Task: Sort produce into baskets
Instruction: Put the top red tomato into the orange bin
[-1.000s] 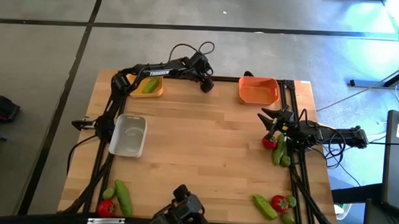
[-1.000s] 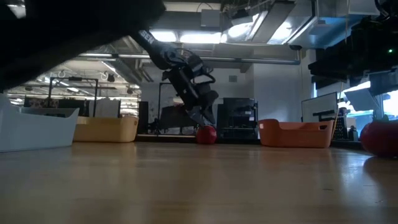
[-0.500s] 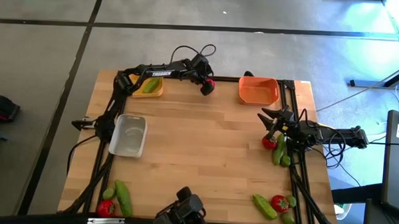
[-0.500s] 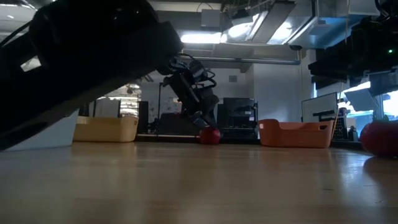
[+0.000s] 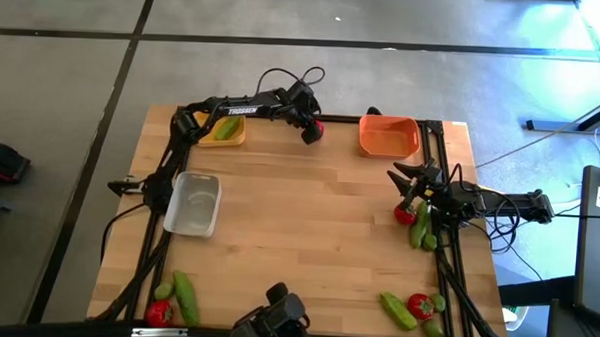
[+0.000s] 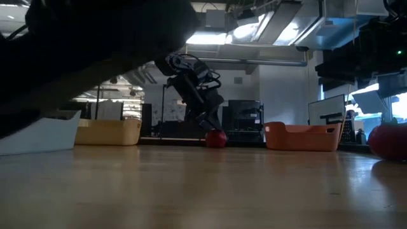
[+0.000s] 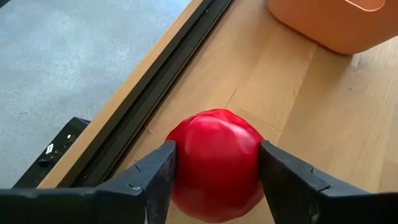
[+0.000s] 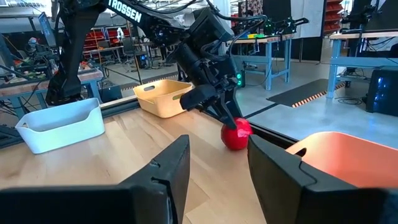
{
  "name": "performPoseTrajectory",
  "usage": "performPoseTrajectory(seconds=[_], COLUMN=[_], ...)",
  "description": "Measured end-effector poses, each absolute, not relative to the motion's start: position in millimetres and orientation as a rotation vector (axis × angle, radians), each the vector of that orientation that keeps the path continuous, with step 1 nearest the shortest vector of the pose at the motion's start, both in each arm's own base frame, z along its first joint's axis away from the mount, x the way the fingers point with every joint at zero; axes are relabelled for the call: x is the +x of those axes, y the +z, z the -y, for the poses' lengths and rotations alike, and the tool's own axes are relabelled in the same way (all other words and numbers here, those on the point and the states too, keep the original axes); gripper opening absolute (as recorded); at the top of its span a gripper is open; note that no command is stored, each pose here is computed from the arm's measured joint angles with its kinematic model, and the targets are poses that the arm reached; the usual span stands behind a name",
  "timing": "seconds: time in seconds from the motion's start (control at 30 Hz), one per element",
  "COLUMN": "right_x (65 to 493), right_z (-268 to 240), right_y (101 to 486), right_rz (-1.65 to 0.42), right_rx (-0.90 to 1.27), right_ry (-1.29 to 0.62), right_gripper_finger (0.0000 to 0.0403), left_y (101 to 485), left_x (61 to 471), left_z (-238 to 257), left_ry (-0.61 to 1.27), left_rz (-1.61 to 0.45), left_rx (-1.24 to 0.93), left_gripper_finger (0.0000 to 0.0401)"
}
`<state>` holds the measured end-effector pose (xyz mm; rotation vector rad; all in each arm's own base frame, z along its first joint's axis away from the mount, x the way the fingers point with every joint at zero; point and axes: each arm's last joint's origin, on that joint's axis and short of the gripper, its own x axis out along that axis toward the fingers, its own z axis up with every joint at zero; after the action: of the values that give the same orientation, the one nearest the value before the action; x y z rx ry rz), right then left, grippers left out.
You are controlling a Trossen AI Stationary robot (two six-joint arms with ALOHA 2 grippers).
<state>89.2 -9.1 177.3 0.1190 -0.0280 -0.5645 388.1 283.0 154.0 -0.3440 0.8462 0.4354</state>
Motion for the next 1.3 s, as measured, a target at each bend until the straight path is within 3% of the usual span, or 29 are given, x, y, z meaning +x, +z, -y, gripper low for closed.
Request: performPoseTrajectory(seconds=[0.63, 1.3], right_x=[89.2, 89.4], right_z=[9.1, 9.0], right_y=[176.7, 177.1], right_rz=[0.023, 0.028], right_rx=[0.117, 0.119], right_ry=[-0.565, -0.559], right_gripper_finger=[0.0154, 0.0154], left_y=[202.5, 236.8], left_x=[404.0, 431.0], left_z=[-238.1, -216.5], left_ry=[0.355, 0.325], left_rz=[-0.788, -0.502], left_rx=[-0.253, -0.19], left_gripper_finger=[0.0196, 0.0197])
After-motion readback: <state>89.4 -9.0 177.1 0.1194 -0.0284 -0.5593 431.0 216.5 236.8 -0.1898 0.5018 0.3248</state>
